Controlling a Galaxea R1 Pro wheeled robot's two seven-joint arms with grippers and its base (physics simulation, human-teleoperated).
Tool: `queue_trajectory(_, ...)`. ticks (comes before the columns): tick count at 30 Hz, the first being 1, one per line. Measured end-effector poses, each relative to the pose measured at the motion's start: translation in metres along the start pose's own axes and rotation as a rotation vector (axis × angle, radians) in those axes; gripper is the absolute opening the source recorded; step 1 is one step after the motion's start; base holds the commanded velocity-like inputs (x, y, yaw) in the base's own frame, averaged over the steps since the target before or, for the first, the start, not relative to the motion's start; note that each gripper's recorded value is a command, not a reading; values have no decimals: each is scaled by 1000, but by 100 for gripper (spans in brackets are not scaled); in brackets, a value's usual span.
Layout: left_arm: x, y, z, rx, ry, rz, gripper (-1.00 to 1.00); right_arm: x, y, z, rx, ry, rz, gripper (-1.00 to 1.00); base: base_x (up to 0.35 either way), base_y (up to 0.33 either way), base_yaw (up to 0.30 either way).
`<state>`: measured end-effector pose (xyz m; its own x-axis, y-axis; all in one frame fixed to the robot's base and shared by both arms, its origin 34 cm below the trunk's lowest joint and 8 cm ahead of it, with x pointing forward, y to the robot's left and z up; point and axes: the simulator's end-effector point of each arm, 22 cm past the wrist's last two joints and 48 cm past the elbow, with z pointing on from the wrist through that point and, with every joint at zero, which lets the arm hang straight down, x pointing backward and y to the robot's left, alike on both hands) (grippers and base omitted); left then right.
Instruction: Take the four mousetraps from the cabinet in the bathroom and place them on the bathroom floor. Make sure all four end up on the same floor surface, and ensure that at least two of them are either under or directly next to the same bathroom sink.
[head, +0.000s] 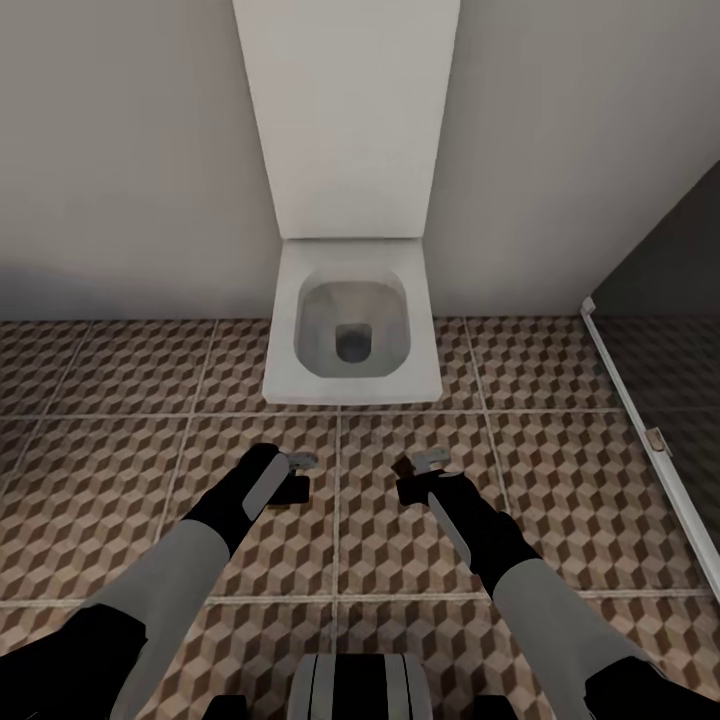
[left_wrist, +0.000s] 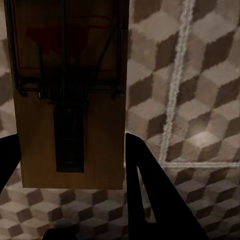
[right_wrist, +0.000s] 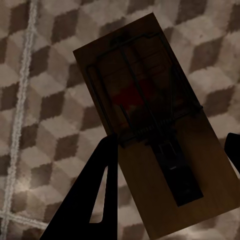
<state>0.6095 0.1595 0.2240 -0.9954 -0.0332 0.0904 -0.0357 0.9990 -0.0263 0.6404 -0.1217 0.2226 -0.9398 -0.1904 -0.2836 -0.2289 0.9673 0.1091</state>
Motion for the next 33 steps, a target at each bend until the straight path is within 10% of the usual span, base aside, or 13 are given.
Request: queue_trajectory(33,12,2,75,1,-1,1,-100,38,-4,65,0,-2,-2,-100,0,0,0)
